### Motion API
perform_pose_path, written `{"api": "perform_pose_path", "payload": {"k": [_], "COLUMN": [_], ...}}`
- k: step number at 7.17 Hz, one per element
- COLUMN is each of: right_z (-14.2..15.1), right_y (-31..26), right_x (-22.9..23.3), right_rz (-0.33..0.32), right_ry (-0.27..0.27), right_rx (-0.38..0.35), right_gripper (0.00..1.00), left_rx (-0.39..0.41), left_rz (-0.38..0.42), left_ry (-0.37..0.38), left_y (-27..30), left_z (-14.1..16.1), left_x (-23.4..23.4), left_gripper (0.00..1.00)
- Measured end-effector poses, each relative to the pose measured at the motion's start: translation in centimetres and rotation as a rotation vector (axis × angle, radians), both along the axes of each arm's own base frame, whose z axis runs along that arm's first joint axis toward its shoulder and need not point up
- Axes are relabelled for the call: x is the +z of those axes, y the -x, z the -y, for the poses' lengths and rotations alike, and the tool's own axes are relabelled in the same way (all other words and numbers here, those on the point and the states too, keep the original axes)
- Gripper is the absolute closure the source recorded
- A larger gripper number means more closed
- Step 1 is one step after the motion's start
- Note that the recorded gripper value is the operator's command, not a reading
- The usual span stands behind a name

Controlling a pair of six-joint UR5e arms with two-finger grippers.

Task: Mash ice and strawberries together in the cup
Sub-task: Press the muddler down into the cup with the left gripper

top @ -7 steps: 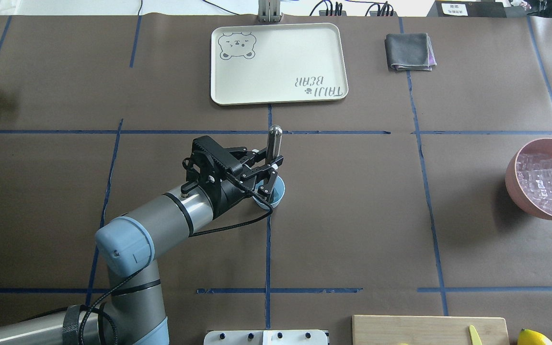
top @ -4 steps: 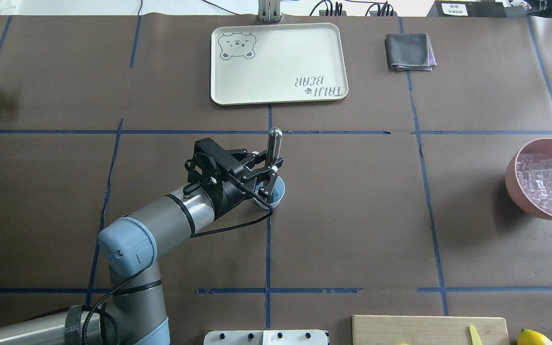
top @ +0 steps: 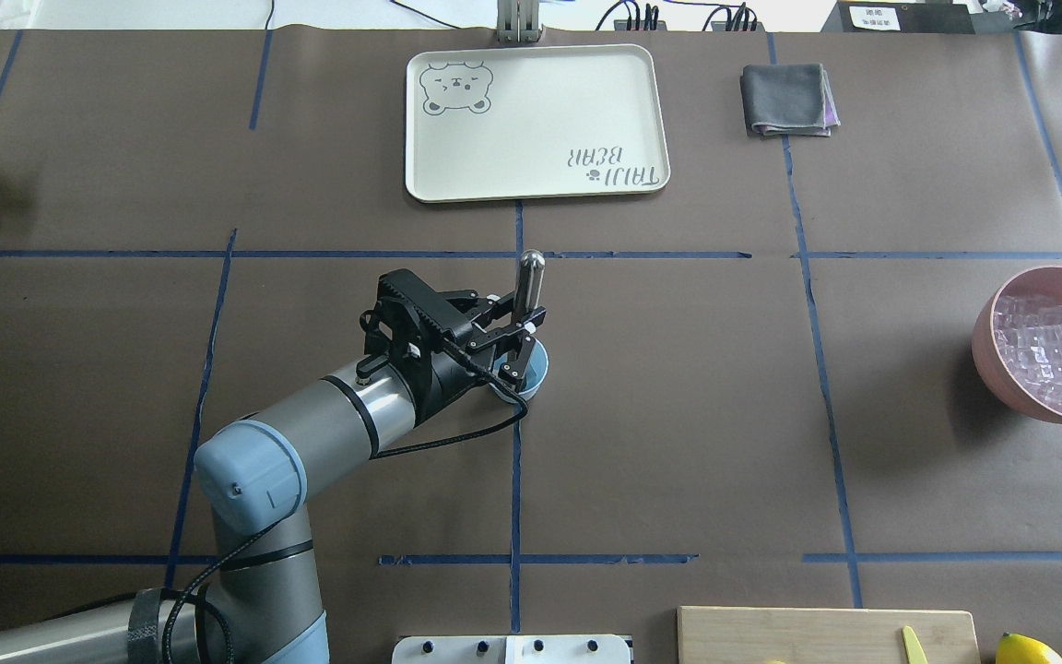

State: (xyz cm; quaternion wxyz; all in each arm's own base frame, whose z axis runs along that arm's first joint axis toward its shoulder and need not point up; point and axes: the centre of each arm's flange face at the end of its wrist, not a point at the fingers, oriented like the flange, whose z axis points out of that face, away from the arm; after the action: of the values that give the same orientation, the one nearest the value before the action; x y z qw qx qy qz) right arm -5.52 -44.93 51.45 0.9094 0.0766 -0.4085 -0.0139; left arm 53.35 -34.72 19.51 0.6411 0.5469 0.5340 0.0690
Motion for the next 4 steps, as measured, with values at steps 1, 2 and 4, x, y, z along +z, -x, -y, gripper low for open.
{"api": "perform_pose_path", "payload": {"k": [1,2,4], "right_z": [0.0,0.0,-0.2], "right_y": [0.0,-0.1,-0.2], "right_x": [0.0,0.0,0.2], "right_rz": [0.000,0.000,-0.001], "right_ry": [-0.001,-0.001,0.004], "right_rx": [0.001,0.001,0.002], "right_gripper": [0.00,0.00,0.00], "left_rx": [0.000,-0.002,-0.017], "left_rz": [-0.001,-0.006,-0.016], "left_ry": [-0.012,-0.042,-0.080], "left_y": [0.1,0.5,2.5], "left_z": [-0.1,-0.2,0.1], "left_x": [-0.5,-1.9,-4.5], "left_gripper": [1.00,1.00,1.00]}}
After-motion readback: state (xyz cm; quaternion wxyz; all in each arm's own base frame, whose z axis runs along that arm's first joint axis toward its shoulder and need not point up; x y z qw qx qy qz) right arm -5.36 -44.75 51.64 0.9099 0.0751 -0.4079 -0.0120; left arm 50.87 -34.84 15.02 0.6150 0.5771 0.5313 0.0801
